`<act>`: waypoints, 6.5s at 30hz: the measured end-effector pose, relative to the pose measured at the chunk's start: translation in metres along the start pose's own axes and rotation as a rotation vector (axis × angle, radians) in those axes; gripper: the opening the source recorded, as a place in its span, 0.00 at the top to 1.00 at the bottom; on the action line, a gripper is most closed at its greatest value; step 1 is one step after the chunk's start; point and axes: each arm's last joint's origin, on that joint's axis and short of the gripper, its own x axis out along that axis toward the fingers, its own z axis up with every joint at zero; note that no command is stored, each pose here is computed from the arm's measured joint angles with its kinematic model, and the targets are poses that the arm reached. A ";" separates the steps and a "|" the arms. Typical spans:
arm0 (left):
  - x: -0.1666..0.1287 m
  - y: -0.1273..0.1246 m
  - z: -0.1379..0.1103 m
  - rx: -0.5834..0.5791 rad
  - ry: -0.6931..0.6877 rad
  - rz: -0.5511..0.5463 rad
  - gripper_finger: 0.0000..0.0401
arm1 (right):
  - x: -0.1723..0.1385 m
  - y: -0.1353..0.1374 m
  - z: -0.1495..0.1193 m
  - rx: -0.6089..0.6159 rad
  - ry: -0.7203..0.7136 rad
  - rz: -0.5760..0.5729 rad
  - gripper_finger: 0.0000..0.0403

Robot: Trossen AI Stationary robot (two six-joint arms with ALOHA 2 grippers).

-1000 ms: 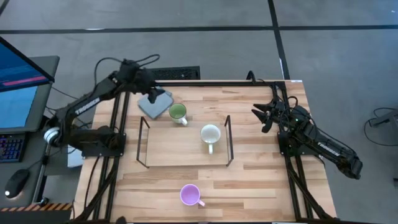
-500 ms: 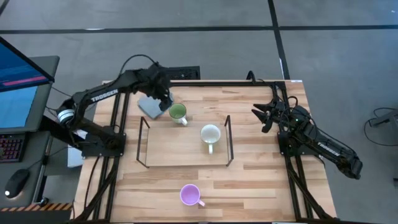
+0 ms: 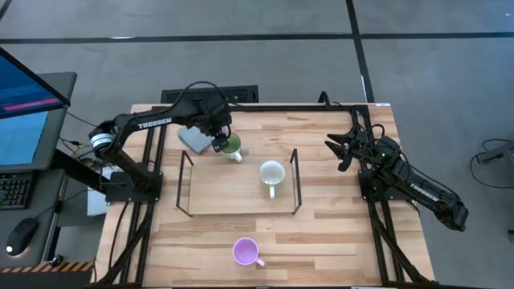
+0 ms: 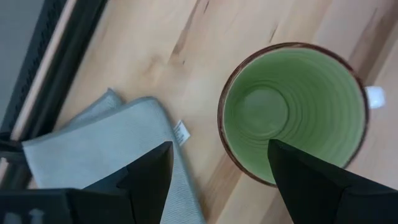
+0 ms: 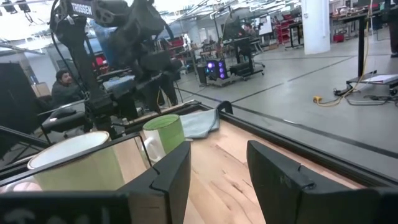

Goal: Stack small to large cups/mugs on shelf
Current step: Put the green mug on the shelf

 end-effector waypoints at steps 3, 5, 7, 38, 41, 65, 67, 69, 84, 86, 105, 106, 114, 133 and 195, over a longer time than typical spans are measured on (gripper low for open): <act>0.010 0.000 0.001 -0.020 0.028 -0.001 0.37 | 0.000 0.000 0.000 0.000 0.000 0.000 0.56; 0.018 0.000 0.001 -0.028 0.057 -0.002 0.37 | 0.000 0.000 0.000 0.000 0.000 0.000 0.56; 0.023 -0.001 0.002 -0.029 0.075 -0.002 0.37 | 0.000 0.000 0.000 0.000 0.000 0.000 0.56; 0.029 0.000 0.003 -0.030 0.078 0.016 0.52 | 0.000 0.000 -0.001 0.004 0.013 -0.003 0.56; 0.029 0.000 0.003 -0.030 0.078 0.015 0.59 | 0.000 0.000 -0.001 0.004 0.013 -0.003 0.56; 0.028 0.000 0.004 0.067 0.069 0.016 0.97 | 0.000 0.000 -0.001 0.004 0.014 -0.003 0.56; 0.028 0.000 0.004 0.067 0.070 0.016 0.98 | 0.000 0.000 -0.001 0.004 0.014 -0.003 0.56; 0.028 0.000 0.003 0.068 0.070 0.016 0.99 | 0.000 0.000 -0.001 0.005 0.014 -0.003 0.56; 0.028 0.005 0.003 0.070 0.068 0.010 1.00 | 0.000 0.000 -0.001 0.004 0.014 -0.003 0.56; 0.027 0.006 0.004 0.070 0.070 0.010 1.00 | 0.000 0.000 -0.001 0.004 0.014 -0.003 0.56; -0.026 -0.006 0.024 0.054 0.118 -0.061 1.00 | 0.000 0.000 -0.001 -0.003 0.014 -0.003 0.56; -0.027 -0.009 0.024 0.054 0.116 -0.076 1.00 | 0.000 0.000 -0.001 -0.004 0.014 -0.003 0.56; -0.030 -0.037 0.024 0.069 0.115 -0.101 1.00 | 0.000 0.000 -0.001 -0.004 0.014 -0.003 0.56; -0.039 -0.098 0.020 0.065 0.076 -0.168 1.00 | 0.000 0.000 -0.001 -0.004 0.014 -0.003 0.56; -0.028 -0.133 0.028 0.127 0.077 -0.186 0.87 | 0.002 -0.001 -0.004 -0.005 0.053 -0.003 0.56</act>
